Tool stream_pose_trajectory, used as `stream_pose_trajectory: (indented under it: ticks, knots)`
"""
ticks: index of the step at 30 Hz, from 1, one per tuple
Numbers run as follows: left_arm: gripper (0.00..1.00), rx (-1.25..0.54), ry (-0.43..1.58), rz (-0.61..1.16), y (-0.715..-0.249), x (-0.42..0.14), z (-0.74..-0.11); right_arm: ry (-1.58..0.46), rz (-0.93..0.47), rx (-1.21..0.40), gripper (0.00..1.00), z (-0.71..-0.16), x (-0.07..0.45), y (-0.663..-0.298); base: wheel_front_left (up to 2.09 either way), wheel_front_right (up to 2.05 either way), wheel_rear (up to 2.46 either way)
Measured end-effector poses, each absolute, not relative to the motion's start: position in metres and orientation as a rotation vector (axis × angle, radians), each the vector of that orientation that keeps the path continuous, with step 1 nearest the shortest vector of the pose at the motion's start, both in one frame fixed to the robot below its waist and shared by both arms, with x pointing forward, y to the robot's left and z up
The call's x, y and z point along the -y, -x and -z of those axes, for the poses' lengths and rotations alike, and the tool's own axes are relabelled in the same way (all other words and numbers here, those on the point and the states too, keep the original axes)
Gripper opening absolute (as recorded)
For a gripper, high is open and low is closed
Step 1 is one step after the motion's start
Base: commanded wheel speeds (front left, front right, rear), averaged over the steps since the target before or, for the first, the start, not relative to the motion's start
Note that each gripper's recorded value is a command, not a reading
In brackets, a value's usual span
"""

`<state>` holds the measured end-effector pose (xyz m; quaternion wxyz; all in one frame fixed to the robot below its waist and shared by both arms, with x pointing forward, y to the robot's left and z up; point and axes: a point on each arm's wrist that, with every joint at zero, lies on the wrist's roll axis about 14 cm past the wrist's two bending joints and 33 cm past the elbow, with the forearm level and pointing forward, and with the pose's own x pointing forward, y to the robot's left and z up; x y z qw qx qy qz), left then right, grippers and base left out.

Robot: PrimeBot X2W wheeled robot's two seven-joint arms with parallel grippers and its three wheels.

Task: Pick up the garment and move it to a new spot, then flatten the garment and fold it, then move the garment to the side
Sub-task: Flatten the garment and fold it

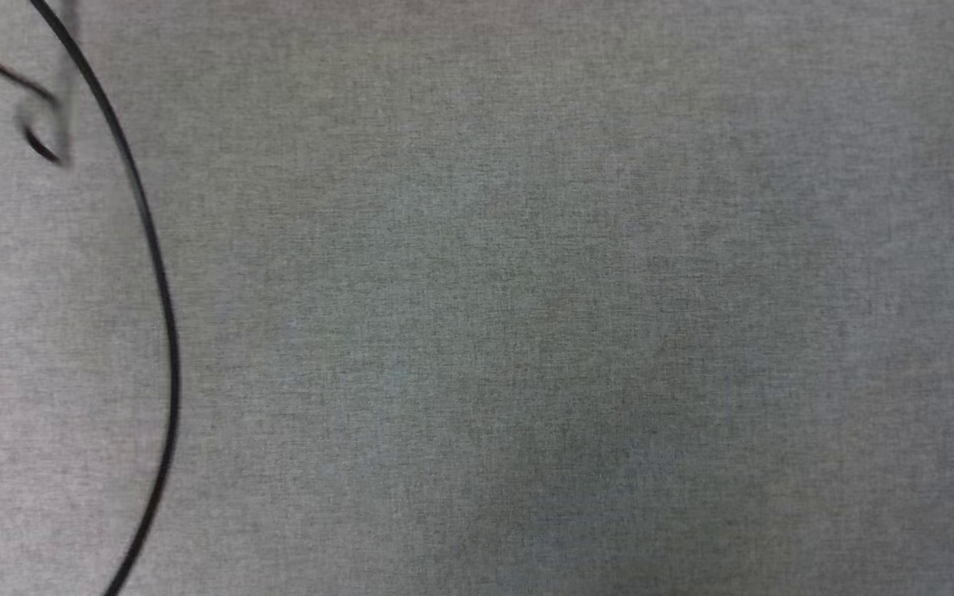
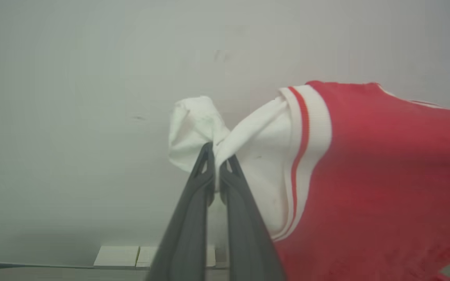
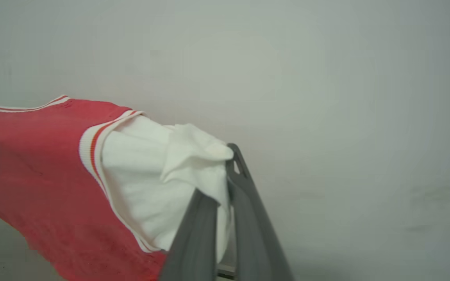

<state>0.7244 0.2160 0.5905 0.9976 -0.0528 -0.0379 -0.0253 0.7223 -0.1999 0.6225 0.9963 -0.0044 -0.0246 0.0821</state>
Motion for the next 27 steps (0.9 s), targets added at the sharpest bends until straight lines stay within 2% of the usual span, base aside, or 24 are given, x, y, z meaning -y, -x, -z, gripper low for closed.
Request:
stream_pose_trajectory:
  ticks: [6,15,27]
  knots:
    - [0.0,-0.023,0.118,0.063,-0.691,-0.219,-0.528,-0.006,-0.209,-0.075,0.0,-0.555,0.193,-0.69,0.0,0.0,0.0]
    - [0.0,-0.177,0.173,0.048,-0.601,-0.221,-0.445,-0.102,-0.238,-0.231,0.0,-0.47,0.189,-0.597,0.0,0.0,0.0]
    - [0.0,-0.244,0.221,-0.016,-0.481,-0.233,-0.419,-0.209,-0.153,-0.319,0.0,-0.436,0.216,-0.475,0.0,0.0,0.0]
